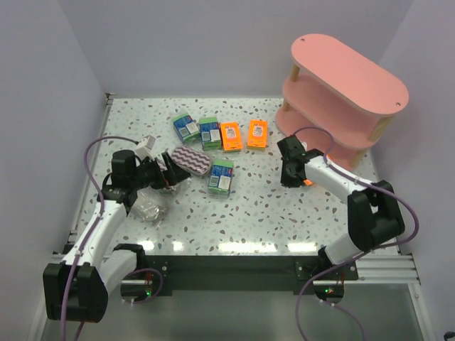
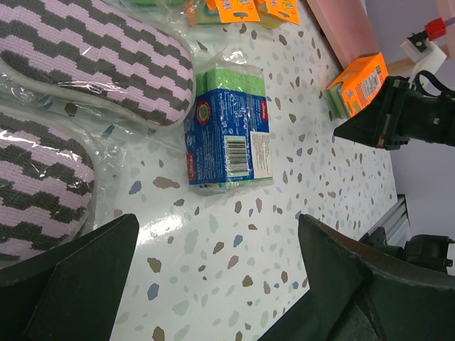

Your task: Place and organize the cleaning sponges onto the shelf

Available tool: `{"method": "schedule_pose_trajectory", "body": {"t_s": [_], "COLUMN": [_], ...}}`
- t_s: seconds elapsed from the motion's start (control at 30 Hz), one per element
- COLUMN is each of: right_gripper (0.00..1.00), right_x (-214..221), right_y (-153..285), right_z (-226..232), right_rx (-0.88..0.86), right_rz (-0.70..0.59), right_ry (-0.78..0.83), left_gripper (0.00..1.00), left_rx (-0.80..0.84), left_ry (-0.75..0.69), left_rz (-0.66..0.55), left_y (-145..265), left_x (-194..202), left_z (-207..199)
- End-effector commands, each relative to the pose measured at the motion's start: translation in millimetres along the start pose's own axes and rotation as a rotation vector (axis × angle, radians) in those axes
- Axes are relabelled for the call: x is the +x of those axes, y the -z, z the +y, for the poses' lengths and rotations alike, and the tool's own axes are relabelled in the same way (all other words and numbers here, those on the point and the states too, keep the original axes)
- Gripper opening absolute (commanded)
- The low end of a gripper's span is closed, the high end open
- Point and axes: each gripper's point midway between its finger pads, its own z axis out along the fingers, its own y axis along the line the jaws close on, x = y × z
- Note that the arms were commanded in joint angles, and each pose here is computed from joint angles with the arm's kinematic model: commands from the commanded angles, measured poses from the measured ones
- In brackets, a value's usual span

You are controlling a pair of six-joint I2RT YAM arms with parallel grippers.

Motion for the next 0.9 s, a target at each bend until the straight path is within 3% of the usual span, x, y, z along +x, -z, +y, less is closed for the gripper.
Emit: {"method": "schedule_pose_trajectory", "body": {"t_s": [0.0,0.07,0.27,0.67,0.87], "right_gripper": [0.11,0.04,0.01,0.00,0.00], "right_x": [-7.0,-3.6,-18.7,-62.6,-70.4], "right_y": [-9.0,-18.8,-32.8,-26.1,-18.9], "right_z": [-19.8,-28.8,-37.9,-105.1,-106.2], "right_rx": [0.136,0.205,0.303,0.474,0.465], "right_rz": [0.006,0.032,0.016,-0.015,-0.036], "right_ry": [-0.006,0.017,0.043,-0.043,-0.051], "left_gripper": [1.00,1.00,1.00,1.00,1.00], "left_rx": [0.032,0.021,0.013,-0.010,0.002], "left_ry": [-0.026,-0.025,-0.035,-0.057,-0.049], "left_rz": [-0.028,-0.026,-0.023,-0.020,-0.023], "left_y": [3.9,4.4,5.7,7.8,6.6], "left_x": [-4.0,-1.8,-1.0,-2.0,-3.3], "left_z": [-8.6,-6.1,-5.1,-2.5,-4.2]}}
